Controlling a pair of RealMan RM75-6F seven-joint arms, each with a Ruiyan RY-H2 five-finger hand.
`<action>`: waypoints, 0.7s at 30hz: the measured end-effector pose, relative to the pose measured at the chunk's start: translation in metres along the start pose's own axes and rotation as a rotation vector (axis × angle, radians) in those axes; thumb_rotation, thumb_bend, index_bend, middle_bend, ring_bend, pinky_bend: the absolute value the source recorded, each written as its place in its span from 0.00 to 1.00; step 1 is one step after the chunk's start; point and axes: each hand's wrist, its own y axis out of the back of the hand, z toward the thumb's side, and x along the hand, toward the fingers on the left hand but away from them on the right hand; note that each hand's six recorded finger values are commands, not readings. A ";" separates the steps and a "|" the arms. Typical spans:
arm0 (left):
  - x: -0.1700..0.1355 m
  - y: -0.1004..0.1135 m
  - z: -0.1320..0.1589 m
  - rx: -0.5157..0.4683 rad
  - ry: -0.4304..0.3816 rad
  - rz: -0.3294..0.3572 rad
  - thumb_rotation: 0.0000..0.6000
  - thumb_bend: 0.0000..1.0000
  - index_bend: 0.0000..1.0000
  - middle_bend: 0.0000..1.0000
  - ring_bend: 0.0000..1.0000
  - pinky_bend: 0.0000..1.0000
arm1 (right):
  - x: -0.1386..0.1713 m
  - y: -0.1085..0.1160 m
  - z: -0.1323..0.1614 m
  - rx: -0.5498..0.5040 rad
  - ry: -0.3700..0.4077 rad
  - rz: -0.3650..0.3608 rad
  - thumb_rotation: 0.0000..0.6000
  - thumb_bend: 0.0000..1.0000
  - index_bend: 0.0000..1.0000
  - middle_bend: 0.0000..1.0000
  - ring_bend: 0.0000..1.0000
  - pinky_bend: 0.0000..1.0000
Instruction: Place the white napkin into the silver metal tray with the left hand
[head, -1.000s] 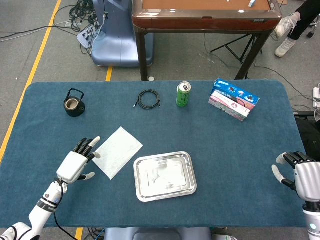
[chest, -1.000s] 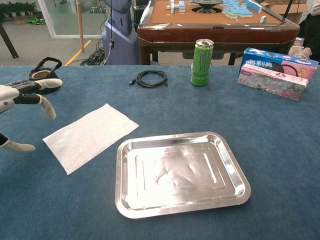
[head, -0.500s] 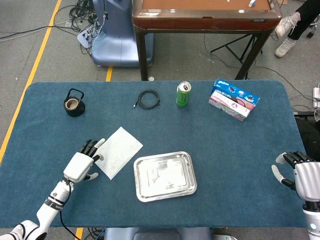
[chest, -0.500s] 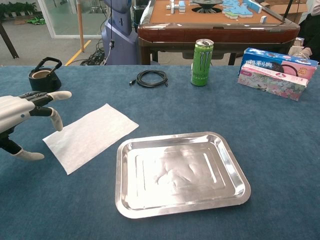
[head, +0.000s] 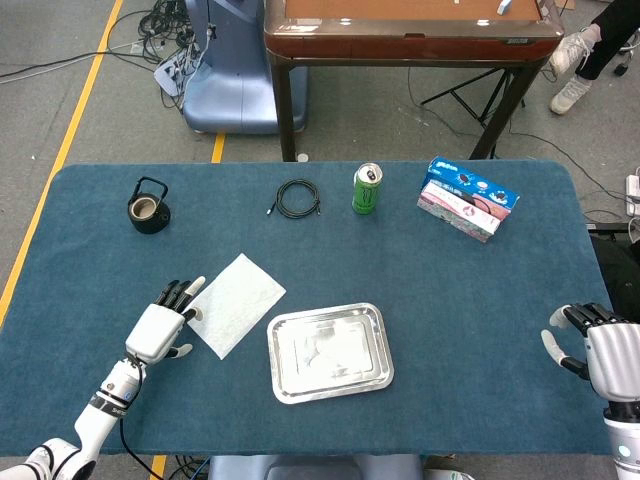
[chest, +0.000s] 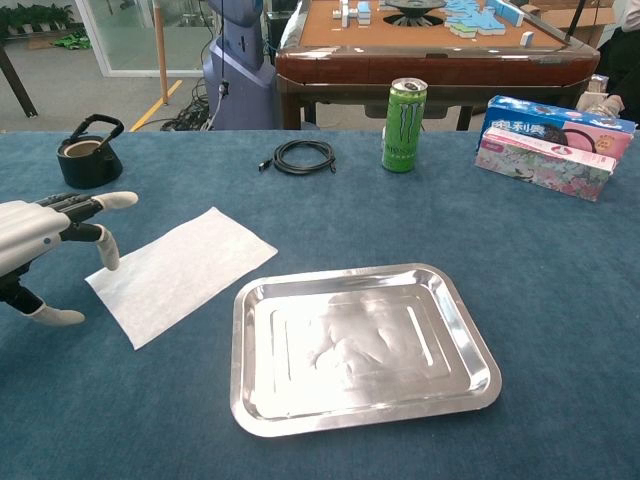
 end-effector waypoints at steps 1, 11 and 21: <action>0.000 -0.001 0.000 0.000 0.000 -0.002 1.00 0.11 0.44 0.00 0.00 0.05 | 0.000 0.000 0.000 0.000 -0.001 0.001 1.00 0.30 0.55 0.59 0.48 0.66; 0.003 -0.008 0.003 -0.009 -0.006 -0.003 1.00 0.12 0.50 0.00 0.00 0.07 | -0.001 0.000 -0.001 -0.003 -0.003 0.001 1.00 0.30 0.55 0.59 0.48 0.66; 0.007 -0.014 0.005 -0.017 -0.008 0.004 1.00 0.12 0.51 0.00 0.00 0.09 | -0.001 -0.001 -0.001 -0.002 -0.003 0.005 1.00 0.30 0.55 0.59 0.48 0.66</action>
